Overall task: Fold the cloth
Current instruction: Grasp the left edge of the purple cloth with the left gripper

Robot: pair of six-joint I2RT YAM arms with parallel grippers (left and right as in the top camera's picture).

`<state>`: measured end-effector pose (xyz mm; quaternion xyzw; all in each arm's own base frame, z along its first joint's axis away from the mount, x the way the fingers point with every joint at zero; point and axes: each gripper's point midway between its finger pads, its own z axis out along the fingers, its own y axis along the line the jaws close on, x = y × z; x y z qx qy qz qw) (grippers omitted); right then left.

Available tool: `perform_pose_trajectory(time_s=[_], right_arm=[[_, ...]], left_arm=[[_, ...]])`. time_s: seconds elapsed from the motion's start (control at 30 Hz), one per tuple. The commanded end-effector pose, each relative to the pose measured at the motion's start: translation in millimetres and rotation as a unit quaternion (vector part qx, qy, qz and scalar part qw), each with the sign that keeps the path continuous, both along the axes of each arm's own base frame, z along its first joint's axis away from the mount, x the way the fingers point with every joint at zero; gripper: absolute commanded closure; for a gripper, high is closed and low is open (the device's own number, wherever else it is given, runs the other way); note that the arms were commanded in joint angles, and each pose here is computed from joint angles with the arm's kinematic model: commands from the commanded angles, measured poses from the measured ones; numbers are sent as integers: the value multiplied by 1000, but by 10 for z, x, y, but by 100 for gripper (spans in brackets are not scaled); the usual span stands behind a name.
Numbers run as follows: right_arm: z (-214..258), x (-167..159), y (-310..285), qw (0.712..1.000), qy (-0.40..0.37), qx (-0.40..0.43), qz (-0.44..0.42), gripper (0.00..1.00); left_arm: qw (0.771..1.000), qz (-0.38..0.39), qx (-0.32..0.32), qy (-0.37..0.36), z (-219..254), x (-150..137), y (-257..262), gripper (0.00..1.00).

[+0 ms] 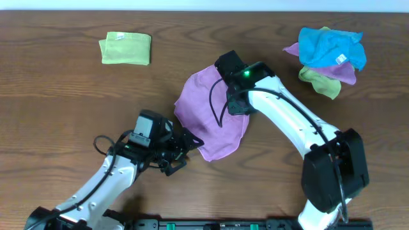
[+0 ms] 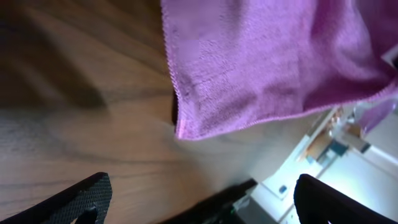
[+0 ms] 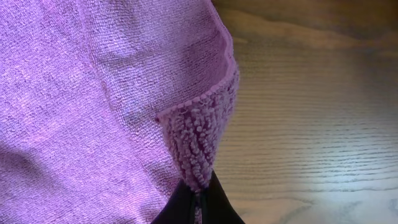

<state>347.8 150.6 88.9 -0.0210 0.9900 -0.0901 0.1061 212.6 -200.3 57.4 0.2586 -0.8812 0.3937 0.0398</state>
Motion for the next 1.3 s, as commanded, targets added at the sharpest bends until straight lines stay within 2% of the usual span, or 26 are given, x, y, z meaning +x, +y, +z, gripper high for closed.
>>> perform_pose_trajectory(time_s=[0.0, 0.6, 0.73, 0.77, 0.83, 0.9, 0.97, 1.03, 1.1, 1.17, 1.2, 1.27], right_arm=[[132, 22, 6, 1000, -20, 13, -15, 99], [191, 50, 22, 999, -31, 19, -15, 99], [194, 65, 30, 999, -34, 21, -15, 99], [194, 66, 31, 999, -34, 21, -15, 99], [194, 67, 30, 999, -34, 21, -15, 99], [196, 71, 22, 999, -35, 19, -16, 99], [199, 75, 11, 999, -37, 16, -16, 99], [199, 75, 11, 999, -37, 16, -16, 99], [199, 75, 11, 999, -37, 16, -16, 99], [199, 75, 11, 999, -37, 16, -16, 98], [199, 75, 11, 999, -37, 16, -16, 99], [199, 76, 11, 999, -37, 16, -16, 98]], left_arm=[[999, 32, 25, 11, -95, 45, 15, 5], [998, 30, -1, 48, -409, 89, -394, 5], [998, 27, -3, 61, -463, 39, -462, 0], [998, 26, -4, 61, -462, 34, -480, 10], [998, 23, -3, 57, -466, 29, -503, 20], [998, 23, -1, 55, -473, 29, -503, 29], [998, 26, 4, 52, -483, 43, -491, 34], [999, 25, 8, 46, -491, 56, -480, 50], [999, 21, 13, 35, -499, 74, -466, 75], [999, 14, 16, 25, -501, 82, -460, 90], [1000, 9, 17, 19, -503, 85, -457, 94], [1000, 0, 19, 9, -503, 89, -455, 94]])
